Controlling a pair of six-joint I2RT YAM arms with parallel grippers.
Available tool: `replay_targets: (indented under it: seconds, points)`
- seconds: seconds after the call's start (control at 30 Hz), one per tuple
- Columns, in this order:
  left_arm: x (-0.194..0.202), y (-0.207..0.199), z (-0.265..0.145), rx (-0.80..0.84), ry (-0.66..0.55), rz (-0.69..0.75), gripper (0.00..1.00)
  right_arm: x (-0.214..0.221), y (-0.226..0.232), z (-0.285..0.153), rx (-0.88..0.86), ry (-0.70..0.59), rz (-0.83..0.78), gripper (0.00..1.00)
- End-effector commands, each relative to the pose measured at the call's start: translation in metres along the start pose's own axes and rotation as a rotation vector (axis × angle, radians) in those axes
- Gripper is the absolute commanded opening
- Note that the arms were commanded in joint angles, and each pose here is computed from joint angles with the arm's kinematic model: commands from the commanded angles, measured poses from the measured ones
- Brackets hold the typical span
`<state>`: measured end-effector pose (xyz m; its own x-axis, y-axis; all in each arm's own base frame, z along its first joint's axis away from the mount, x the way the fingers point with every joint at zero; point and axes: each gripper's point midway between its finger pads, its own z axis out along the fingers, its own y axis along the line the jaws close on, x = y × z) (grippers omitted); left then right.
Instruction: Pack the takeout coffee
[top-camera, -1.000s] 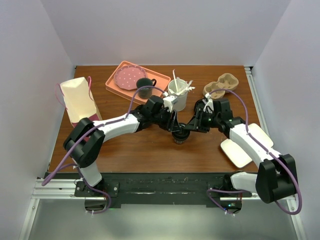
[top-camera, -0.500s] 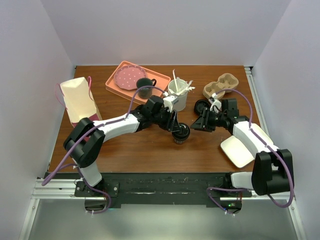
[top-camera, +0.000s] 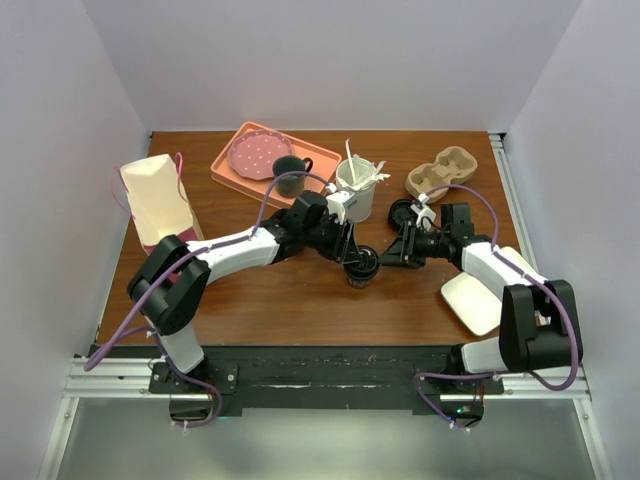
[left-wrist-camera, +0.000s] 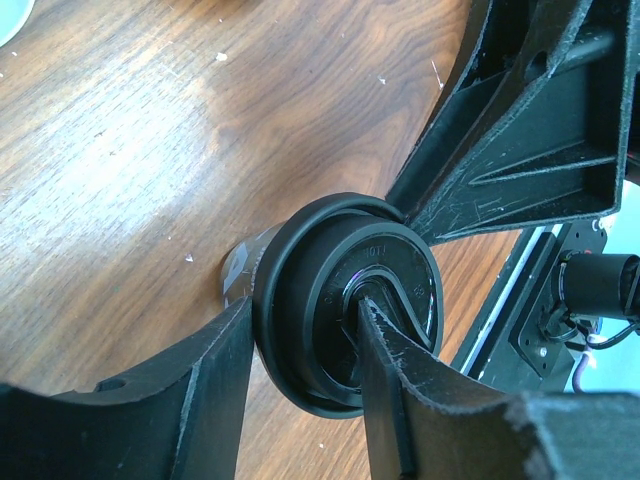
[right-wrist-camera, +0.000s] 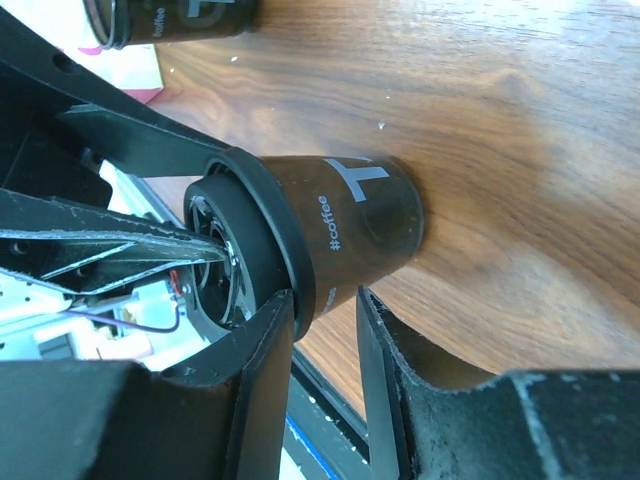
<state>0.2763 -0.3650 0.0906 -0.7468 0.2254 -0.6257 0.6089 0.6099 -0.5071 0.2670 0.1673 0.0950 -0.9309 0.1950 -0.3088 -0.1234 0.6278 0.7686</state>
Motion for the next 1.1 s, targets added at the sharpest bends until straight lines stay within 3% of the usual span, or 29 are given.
replay_targets:
  seconds: [0.0,0.17,0.43,0.53,0.73,1.07]
  points:
    - [0.148,0.082,-0.015,-0.303,0.463,-0.043,0.48,-0.002,-0.01,0.008,0.027,-0.021,-0.008,0.31]
    - [0.154,0.085,-0.017,-0.314,0.468,-0.056,0.48,0.03,-0.05,0.016,0.154,0.003,0.116,0.22]
    - [0.16,0.089,-0.019,-0.339,0.477,-0.062,0.48,0.058,-0.087,0.01,0.329,0.018,0.206,0.18]
    - [0.159,0.09,-0.019,-0.343,0.472,-0.059,0.48,0.046,-0.074,0.009,0.281,-0.015,0.176,0.19]
    - [0.152,0.09,-0.012,-0.311,0.483,-0.003,0.48,-0.024,0.006,-0.021,0.14,-0.111,-0.039,0.31]
    - [0.147,0.091,-0.008,-0.271,0.502,0.089,0.48,-0.033,0.017,-0.016,0.081,-0.042,-0.103,0.35]
